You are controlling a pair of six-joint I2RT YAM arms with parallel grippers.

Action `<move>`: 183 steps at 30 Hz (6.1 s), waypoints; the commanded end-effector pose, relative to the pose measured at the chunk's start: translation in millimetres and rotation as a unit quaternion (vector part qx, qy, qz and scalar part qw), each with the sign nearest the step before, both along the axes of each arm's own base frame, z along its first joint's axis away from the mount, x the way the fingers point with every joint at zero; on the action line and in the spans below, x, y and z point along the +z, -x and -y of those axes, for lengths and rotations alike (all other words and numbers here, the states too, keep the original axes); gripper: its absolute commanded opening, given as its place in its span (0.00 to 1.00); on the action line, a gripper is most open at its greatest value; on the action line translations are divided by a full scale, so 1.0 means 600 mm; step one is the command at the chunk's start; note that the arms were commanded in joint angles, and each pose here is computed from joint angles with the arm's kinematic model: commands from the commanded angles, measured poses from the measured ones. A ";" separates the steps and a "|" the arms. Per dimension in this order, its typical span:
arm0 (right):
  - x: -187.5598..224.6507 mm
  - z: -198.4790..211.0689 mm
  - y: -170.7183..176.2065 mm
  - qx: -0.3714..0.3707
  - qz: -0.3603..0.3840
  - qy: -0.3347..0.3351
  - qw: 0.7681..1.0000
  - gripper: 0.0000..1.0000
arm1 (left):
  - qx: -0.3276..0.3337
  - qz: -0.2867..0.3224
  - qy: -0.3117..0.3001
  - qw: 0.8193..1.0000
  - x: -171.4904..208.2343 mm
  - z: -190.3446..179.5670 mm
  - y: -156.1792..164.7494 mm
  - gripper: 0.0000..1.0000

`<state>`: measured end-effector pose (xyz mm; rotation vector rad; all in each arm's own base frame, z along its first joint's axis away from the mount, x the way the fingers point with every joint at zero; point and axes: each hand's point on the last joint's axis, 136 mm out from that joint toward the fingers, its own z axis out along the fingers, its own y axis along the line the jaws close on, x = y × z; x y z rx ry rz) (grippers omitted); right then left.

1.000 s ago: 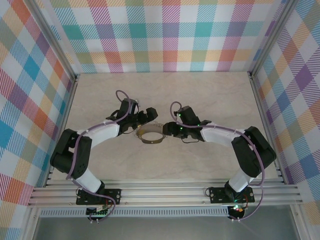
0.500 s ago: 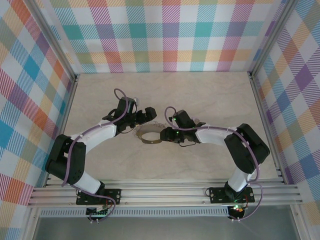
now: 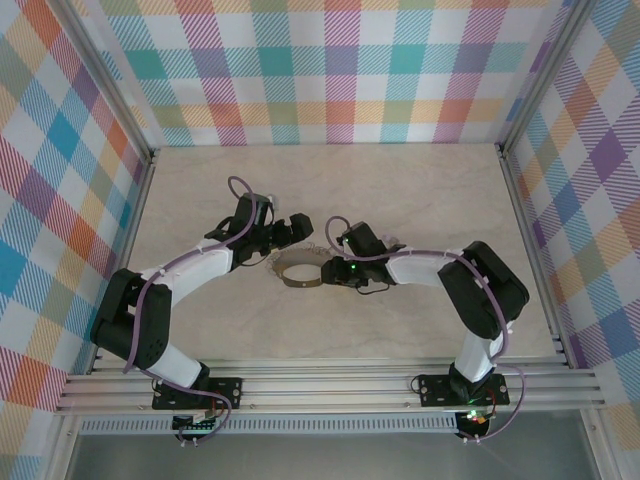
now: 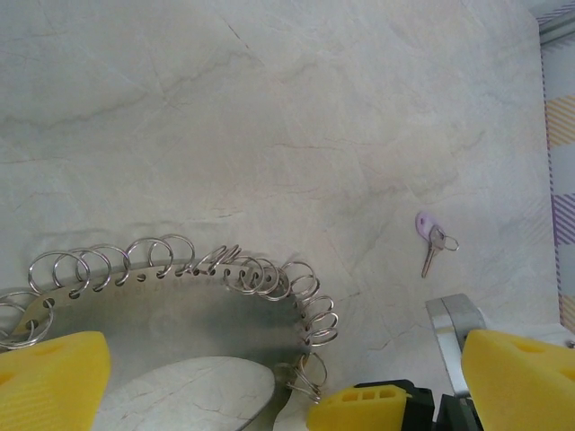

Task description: Put the keys on the keyring

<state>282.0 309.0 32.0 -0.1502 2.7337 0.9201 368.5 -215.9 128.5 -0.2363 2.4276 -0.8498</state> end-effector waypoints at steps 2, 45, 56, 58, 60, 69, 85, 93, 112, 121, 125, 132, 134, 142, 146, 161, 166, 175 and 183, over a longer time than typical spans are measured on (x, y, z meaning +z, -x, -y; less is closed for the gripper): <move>0.013 -0.005 -0.032 0.002 0.023 -0.001 1.000 0.43 | 0.000 0.019 0.002 1.000 0.025 0.003 -0.013 1.00; 0.007 0.006 -0.055 -0.006 0.031 0.003 0.999 0.41 | -0.001 0.023 0.012 1.000 0.037 0.008 -0.014 1.00; 0.012 0.008 -0.069 -0.006 0.044 0.008 0.999 0.41 | 0.000 0.023 0.012 1.000 0.037 0.007 -0.013 1.00; 0.015 0.002 -0.071 0.000 0.045 0.002 0.999 0.41 | 0.000 0.024 0.012 1.000 0.038 0.008 -0.013 1.00; 0.019 -0.004 -0.071 0.007 0.045 -0.006 0.999 0.41 | 0.000 0.024 0.012 1.000 0.038 0.007 -0.013 1.00; 0.019 -0.007 -0.051 0.027 0.034 -0.021 0.999 0.38 | 0.000 0.025 0.012 1.000 0.038 0.007 -0.013 1.00; 0.032 -0.009 -0.022 0.032 0.026 -0.039 0.998 0.37 | 0.000 0.026 0.020 0.999 0.043 0.012 -0.018 1.00; 0.027 -0.013 -0.042 0.026 0.031 -0.020 0.999 0.38 | -0.009 0.030 0.016 0.999 0.045 0.011 -0.010 1.00; 0.021 -0.024 -0.042 0.026 0.024 -0.036 0.999 0.38 | -0.006 0.027 0.016 0.999 0.044 0.009 -0.009 1.00; 0.027 -0.033 -0.037 0.031 0.021 -0.053 0.998 0.38 | -0.005 0.022 0.012 1.000 0.035 0.007 -0.006 1.00; 0.029 -0.038 -0.031 0.035 0.017 -0.056 0.998 0.38 | -0.008 0.022 0.013 1.000 0.035 0.009 -0.008 1.00; 0.020 -0.039 -0.021 0.038 0.010 -0.053 0.998 0.38 | -0.010 0.022 0.014 1.000 0.037 0.011 -0.008 1.00; 0.018 -0.040 -0.017 0.040 0.007 -0.052 0.998 0.37 | -0.010 0.022 0.014 1.000 0.038 0.011 -0.008 1.00; 0.005 -0.029 -0.011 0.042 0.008 -0.032 0.999 0.37 | -0.012 0.023 0.015 1.000 0.039 0.011 -0.007 1.00; 0.005 -0.024 -0.013 0.042 0.014 -0.022 0.999 0.37 | -0.019 0.022 0.013 1.000 0.039 0.013 -0.005 1.00; 0.106 0.023 -0.035 0.000 0.087 -0.027 0.996 0.51 | -0.108 -0.021 -0.047 0.993 -0.002 0.005 0.065 0.97; 0.092 0.071 -0.018 -0.037 0.079 -0.013 0.996 0.57 | -0.110 -0.041 -0.095 0.988 -0.022 -0.007 0.099 0.98; 0.048 0.098 0.032 -0.056 0.037 -0.020 0.998 0.64 | -0.229 -0.077 -0.194 0.951 -0.081 0.026 0.152 0.76; 0.021 0.114 0.053 -0.064 0.029 -0.014 0.997 0.65 | -0.288 -0.050 -0.240 0.926 -0.099 0.046 0.149 0.58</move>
